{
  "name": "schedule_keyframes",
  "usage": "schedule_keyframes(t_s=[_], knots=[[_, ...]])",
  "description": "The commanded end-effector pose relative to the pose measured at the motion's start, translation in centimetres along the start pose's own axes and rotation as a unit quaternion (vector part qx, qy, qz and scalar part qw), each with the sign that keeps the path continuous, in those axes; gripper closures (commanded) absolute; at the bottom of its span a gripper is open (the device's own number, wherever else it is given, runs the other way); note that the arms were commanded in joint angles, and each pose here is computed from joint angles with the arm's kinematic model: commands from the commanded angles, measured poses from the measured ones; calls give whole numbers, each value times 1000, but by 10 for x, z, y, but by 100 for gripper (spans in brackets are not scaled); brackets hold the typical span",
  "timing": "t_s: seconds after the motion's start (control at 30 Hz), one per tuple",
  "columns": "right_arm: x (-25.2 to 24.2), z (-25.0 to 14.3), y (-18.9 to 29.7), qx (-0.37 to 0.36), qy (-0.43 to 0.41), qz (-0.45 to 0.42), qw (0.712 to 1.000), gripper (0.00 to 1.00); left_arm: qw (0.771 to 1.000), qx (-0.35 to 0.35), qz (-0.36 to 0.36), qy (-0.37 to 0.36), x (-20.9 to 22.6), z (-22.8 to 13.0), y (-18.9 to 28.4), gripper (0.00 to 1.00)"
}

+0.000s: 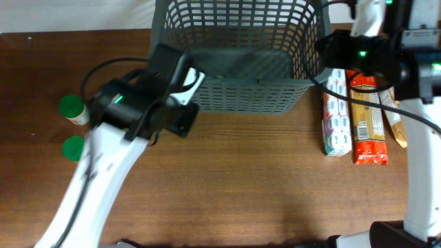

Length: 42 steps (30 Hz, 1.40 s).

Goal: Pack container

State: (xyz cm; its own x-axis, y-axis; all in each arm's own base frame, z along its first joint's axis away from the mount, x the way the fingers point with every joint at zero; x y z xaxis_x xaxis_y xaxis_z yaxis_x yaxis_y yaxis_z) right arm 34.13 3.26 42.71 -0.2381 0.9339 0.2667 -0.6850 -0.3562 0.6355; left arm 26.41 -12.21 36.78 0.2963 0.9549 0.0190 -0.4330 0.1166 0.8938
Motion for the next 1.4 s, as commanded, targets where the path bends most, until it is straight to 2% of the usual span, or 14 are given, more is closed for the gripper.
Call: schedule_keyframes(t_s=[0.0, 0.13, 0.3, 0.53, 0.67, 1.03, 1.2, 1.37], knots=[[-34, 3, 3, -9, -48, -118, 992, 96, 995, -66, 37, 57, 15, -11, 38, 96], [-71, 4, -8, -3, -85, -172, 982, 96, 986, -115, 70, 103, 37, -23, 67, 95], [-105, -4, -46, 38, -127, -181, 975, 96, 976, -137, 90, 142, 58, -34, 85, 94], [-102, -15, -123, 97, -147, -25, 984, 96, 973, -115, 110, 164, 71, -43, 85, 94], [-94, -17, -142, 104, -142, 11, 984, 96, 975, -104, 111, 164, 71, -46, 83, 94], [-92, -17, -141, 107, -135, 12, 985, 96, 975, -97, 112, 163, 71, -48, 83, 94], [-106, -20, -118, 112, -160, -5, 981, 96, 975, -100, 112, 163, 71, -46, 82, 94], [-100, -12, -75, 80, -146, -12, 986, 96, 975, -102, 112, 163, 72, -38, 76, 94]])
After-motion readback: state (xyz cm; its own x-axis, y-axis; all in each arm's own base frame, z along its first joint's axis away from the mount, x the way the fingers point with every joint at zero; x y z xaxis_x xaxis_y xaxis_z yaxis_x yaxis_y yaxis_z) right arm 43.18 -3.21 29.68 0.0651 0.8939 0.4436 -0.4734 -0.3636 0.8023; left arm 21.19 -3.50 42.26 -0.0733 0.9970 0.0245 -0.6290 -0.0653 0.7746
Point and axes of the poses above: each gripper's point midway between its finger pads, its own y axis back along the fingers, its own x axis along the line the jaws close on, z = x × y, the point moved 9 cm from there along y, back along the fingers, and after that the axes turned 10 degrees about y, right-handed, at the moved point
